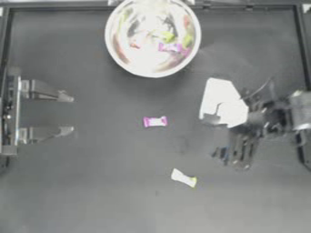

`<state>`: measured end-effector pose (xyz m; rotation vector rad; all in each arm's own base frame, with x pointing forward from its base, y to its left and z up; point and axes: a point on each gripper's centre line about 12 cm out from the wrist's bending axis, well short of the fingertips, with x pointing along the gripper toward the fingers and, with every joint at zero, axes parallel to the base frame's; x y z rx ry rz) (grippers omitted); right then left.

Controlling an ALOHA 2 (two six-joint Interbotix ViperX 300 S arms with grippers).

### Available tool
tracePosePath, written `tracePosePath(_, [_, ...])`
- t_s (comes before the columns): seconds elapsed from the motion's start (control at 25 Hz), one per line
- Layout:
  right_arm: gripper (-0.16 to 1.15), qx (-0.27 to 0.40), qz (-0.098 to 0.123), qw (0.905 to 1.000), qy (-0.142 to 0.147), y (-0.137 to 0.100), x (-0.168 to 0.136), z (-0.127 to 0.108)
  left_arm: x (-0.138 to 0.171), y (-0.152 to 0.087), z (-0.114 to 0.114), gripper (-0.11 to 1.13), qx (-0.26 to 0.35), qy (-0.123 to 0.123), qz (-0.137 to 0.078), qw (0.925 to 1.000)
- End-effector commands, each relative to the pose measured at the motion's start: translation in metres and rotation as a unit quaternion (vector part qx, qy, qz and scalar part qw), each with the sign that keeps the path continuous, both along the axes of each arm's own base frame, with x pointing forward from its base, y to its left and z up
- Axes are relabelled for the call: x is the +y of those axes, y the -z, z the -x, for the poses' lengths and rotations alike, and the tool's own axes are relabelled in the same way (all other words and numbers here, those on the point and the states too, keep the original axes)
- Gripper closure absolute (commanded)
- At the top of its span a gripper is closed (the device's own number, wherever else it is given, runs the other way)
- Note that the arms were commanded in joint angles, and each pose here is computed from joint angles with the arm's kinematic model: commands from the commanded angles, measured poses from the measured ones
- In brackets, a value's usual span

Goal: Put candies in bowl

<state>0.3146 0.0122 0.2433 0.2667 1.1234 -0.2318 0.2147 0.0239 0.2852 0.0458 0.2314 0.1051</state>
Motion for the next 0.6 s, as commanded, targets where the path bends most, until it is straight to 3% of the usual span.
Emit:
tracePosePath(0.04, [0.0, -0.006, 0.015, 0.9999, 0.005, -0.006, 0.013, -0.015, 0.002, -0.005, -0.001, 0.09, -0.006, -0.004, 0.0, 1.0])
tracePosePath(0.36, [0.0, 0.013, 0.0, 0.9995, 0.029, 0.013, 0.035, -0.039, 0.003, -0.003, 0.0, 0.09, -0.005, -0.006, 0.0, 1.0])
tracePosePath(0.6, [0.0, 0.034, -0.006, 0.9987, 0.037, 0.043, 0.046, -0.053, 0.003, 0.0, 0.001, 0.09, -0.004, -0.006, 0.0, 1.0])
